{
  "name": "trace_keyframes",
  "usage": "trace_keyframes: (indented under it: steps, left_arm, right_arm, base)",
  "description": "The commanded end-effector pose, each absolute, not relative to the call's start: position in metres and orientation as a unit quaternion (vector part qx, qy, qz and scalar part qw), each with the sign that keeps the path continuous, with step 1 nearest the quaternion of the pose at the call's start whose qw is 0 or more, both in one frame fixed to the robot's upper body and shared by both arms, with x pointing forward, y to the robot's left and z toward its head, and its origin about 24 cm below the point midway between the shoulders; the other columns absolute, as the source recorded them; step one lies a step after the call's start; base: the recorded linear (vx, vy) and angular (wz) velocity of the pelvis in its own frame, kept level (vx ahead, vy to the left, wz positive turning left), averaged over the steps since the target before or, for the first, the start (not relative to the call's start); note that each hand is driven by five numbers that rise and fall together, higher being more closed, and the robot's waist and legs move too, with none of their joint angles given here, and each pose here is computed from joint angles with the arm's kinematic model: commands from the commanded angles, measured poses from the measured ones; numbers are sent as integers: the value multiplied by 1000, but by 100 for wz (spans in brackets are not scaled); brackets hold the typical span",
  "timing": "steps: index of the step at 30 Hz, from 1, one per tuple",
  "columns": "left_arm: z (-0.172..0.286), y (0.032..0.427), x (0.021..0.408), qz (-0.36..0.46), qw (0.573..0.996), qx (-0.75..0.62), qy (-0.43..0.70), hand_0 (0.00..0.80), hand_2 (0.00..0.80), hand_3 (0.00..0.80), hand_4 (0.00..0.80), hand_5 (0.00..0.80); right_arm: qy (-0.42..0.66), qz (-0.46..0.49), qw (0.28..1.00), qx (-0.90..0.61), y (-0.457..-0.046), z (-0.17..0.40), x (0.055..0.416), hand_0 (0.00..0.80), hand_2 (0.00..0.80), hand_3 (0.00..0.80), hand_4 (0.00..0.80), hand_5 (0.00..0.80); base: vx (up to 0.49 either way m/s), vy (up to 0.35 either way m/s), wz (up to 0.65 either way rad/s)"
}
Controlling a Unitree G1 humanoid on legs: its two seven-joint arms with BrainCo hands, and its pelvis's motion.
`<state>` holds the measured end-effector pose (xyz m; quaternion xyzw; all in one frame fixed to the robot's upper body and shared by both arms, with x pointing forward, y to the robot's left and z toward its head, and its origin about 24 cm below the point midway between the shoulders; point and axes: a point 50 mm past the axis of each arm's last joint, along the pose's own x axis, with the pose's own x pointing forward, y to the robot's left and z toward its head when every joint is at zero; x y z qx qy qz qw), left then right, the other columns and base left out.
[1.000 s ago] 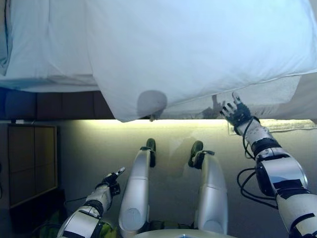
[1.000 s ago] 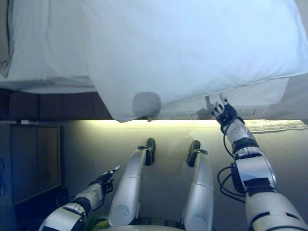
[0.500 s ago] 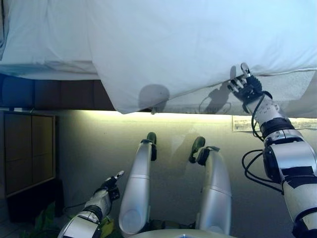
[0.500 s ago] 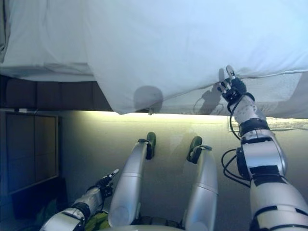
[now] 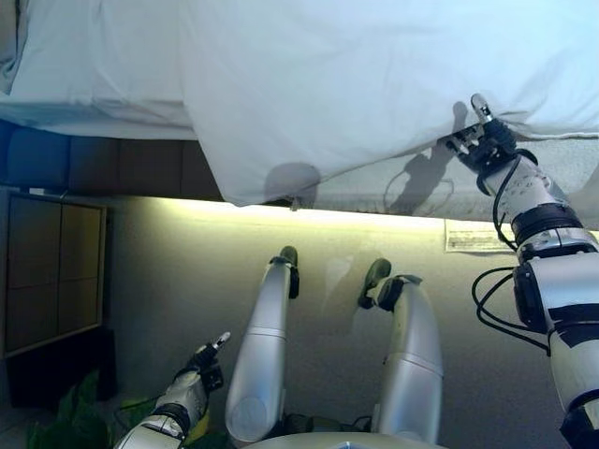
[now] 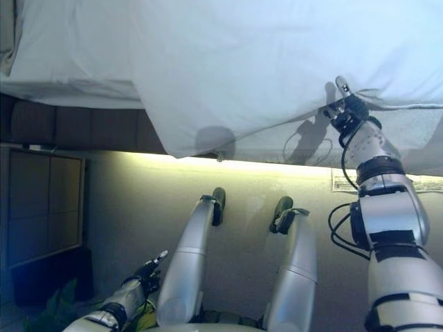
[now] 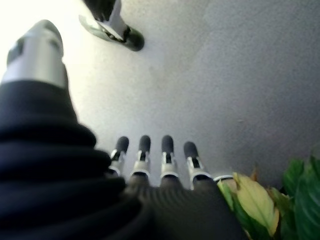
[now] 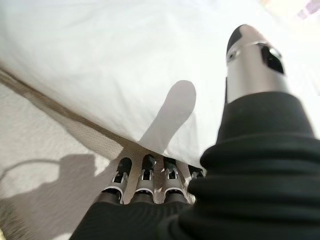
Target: Make the bed neatly
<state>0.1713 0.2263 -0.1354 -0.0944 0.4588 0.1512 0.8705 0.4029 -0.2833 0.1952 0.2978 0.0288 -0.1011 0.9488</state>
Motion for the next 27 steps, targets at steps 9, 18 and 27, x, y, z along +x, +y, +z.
trace_keyframes:
  steps: [9, 18, 27]
  left_arm:
    - [-142, 245, 137, 146, 861, -64, 483, 0, 0, 0, 0, 0]
    - [-145, 258, 117, 161, 845, -55, 507, 0, 0, 0, 0, 0]
    - [-126, 262, 152, 152, 882, -125, 429, 0, 0, 0, 0, 0]
  right_arm:
    - [-15, 12, 958, 285, -283, 213, 399, 800, 800, 800, 800, 800]
    - [20, 53, 951, 305, -278, 191, 396, 800, 800, 800, 800, 800]
    - [69, 86, 937, 332, -257, 158, 395, 800, 800, 800, 800, 800]
  base:
    - [26, 21, 0]
    - [62, 5, 4]
    - [144, -2, 5]
